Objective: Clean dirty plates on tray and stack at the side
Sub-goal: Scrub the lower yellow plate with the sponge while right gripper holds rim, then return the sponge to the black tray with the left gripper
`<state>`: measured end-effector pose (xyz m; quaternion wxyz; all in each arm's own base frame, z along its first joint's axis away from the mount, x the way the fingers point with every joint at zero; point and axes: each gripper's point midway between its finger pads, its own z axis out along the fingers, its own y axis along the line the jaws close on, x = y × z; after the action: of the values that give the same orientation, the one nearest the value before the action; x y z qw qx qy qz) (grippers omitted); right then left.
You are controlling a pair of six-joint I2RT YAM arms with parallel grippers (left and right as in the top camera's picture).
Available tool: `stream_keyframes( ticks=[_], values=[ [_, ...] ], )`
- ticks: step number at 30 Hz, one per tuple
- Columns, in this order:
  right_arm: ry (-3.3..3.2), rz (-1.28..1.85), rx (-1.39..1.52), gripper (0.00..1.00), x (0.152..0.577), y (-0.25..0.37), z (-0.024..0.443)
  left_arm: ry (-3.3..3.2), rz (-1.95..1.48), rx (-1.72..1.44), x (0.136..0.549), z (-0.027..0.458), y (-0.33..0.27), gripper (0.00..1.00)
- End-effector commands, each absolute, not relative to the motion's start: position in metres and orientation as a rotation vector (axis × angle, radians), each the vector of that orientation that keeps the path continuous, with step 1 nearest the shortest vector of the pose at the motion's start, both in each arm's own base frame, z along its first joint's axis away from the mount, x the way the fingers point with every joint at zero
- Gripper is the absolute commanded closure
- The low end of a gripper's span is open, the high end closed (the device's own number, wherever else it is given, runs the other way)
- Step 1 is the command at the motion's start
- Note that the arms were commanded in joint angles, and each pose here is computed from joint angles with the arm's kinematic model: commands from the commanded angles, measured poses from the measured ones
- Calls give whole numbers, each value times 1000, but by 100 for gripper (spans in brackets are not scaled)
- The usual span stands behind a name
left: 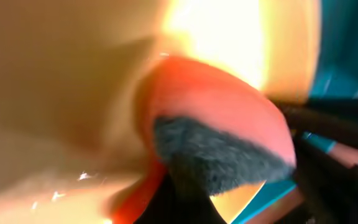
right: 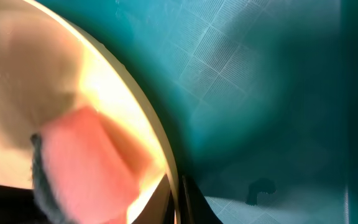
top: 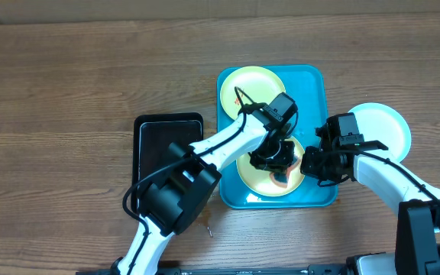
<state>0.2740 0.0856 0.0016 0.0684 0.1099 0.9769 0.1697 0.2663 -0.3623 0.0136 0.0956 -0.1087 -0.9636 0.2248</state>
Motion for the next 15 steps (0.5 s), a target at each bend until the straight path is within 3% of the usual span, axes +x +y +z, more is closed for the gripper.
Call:
stream_keyframes(
  ticks=[1, 9, 15],
  values=[
    [2989, 437, 348, 95, 265, 78, -11, -2854, 457, -213, 268, -4, -323, 96],
    [2992, 437, 349, 96, 264, 78, -11, -3010, 81, -104, 296, 17, -254, 96],
    [2994, 436, 350, 96, 264, 78, -11, -3177, 346, -228, 305, 114, -257, 96]
  ],
)
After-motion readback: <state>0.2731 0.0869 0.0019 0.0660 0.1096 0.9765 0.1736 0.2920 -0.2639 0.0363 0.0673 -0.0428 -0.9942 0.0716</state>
